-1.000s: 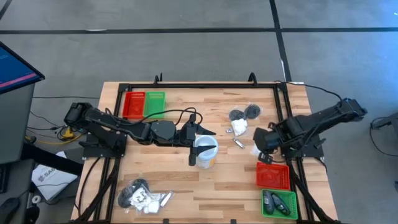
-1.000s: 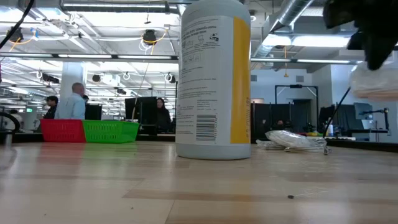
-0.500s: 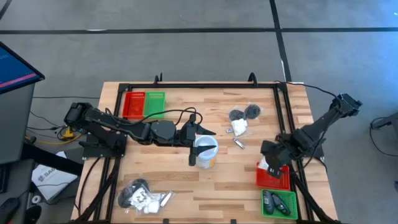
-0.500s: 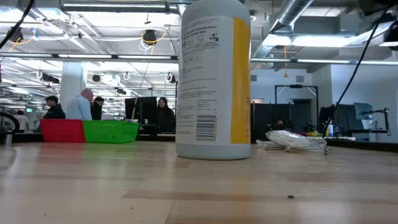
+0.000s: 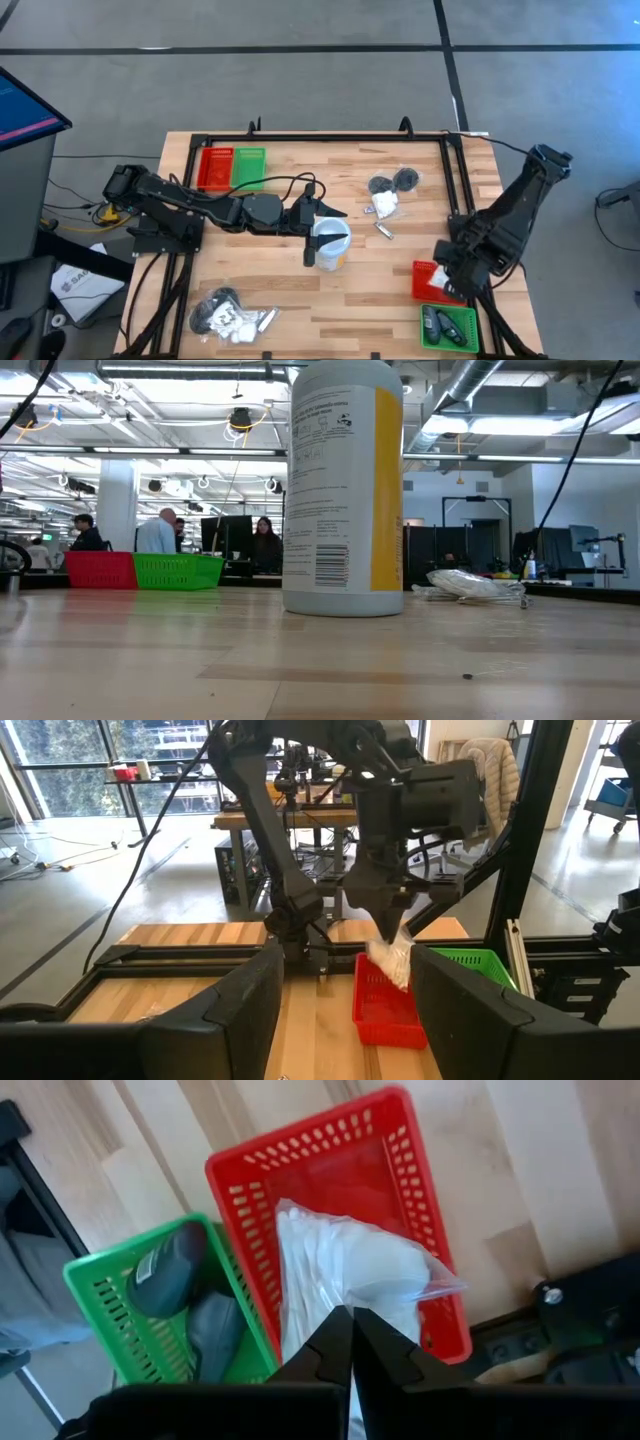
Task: Pick & Place Travel size toiletries
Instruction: Put the white cotton pack into the bottom red basket
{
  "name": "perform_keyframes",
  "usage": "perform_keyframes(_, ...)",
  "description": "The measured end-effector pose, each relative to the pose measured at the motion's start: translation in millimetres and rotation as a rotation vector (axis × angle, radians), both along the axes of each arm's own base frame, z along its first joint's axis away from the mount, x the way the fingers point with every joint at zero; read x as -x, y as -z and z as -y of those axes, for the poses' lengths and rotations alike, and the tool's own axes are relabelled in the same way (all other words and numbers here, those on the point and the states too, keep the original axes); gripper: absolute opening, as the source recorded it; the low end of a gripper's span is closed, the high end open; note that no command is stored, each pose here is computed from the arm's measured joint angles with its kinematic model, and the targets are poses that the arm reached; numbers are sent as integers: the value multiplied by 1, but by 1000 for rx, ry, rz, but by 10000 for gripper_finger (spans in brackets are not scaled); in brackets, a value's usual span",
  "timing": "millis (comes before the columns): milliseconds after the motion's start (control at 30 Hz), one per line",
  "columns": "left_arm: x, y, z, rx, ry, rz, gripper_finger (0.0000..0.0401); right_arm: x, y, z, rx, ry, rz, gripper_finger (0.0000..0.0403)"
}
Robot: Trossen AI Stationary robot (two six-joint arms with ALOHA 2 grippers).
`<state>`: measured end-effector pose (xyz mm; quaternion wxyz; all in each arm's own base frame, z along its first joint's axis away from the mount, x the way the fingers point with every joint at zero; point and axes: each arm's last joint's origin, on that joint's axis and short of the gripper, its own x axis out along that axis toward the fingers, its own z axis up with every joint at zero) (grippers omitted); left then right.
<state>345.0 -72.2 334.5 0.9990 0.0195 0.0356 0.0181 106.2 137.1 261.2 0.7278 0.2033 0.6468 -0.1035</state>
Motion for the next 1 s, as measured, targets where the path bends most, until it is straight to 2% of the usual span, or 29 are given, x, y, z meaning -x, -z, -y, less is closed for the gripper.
perform_keyframes(433,0,0,0,1,0,0,209,3,10,-5,-20,-14,-12,0)
perform_keyframes(900,0,0,0,4,0,0,209,-6,31,-20,99,-92,-88,1)
perform_keyframes(1000,0,0,0,4,0,1,209,-6,33,-21,108,-92,-96,12)
